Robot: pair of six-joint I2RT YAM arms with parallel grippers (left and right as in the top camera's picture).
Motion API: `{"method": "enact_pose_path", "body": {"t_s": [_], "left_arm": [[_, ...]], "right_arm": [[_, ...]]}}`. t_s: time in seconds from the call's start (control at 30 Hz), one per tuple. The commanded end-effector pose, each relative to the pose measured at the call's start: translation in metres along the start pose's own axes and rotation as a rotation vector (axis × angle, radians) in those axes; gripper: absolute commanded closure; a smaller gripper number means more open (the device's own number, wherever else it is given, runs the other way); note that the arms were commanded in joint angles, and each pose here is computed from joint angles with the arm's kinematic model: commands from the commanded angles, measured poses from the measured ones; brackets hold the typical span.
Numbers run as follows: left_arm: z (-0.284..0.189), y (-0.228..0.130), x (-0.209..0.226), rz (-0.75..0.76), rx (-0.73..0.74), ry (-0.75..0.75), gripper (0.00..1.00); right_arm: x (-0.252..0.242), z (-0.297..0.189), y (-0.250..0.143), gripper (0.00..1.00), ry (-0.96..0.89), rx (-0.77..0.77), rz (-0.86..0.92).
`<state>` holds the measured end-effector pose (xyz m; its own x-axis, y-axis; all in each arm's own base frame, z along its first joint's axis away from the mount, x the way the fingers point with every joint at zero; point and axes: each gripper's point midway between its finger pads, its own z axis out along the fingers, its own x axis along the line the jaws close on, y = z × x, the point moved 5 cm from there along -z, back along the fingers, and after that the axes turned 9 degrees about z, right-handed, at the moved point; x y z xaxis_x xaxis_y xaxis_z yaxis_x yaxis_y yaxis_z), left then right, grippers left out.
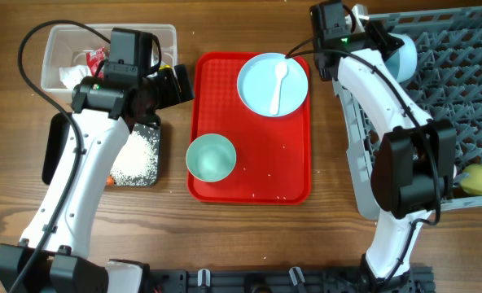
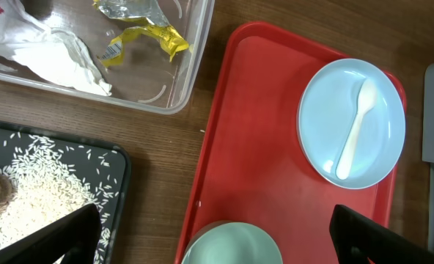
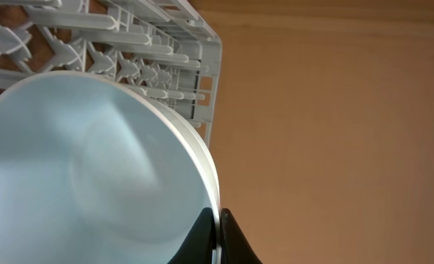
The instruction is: Sort waste into correct bins and load items into the dishwasher rack
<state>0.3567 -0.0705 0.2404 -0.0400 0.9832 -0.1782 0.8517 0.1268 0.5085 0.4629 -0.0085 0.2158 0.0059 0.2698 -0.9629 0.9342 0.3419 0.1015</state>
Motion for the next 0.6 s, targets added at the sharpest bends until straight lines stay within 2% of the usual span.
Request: {"method": "enact_pose_path", "body": {"t_s": [0.0, 0.17, 0.2, 0.23, 0.27, 0.4, 0.57], "left_arm": [[-0.003, 0.003, 0.001, -0.004, -0.015, 0.007, 0.0], [-0.003, 0.003, 0.001, -0.004, -0.015, 0.007, 0.0], [-0.003, 0.003, 0.001, -0.004, -0.015, 0.007, 0.0], [-0.003, 0.003, 0.001, -0.004, -0.015, 0.007, 0.0], [-0.003, 0.003, 0.001, -0.004, -0.015, 0.007, 0.0], [-0.003, 0.003, 0.001, -0.004, -0.015, 0.007, 0.0], [-0.003, 0.003, 0.001, -0.004, -0.015, 0.007, 0.0]], "right_arm": [[0.015, 0.002, 0.001, 0.96, 0.049, -0.007, -0.023], [0.023, 0.001, -0.006, 0.96, 0.099, 0.004, -0.008], [0.024, 0.001, -0.006, 0.92, 0.104, 0.004, -0.011], [0.026, 0.0, -0.006, 0.8, 0.116, 0.0, -0.021], [0.031, -0.005, -0.006, 0.55, 0.147, -0.012, -0.038], [0.045, -0.031, 0.004, 0.29, 0.208, -0.083, -0.056], [0.057, -0.058, 0.012, 0.11, 0.264, -0.142, -0.003]]}}
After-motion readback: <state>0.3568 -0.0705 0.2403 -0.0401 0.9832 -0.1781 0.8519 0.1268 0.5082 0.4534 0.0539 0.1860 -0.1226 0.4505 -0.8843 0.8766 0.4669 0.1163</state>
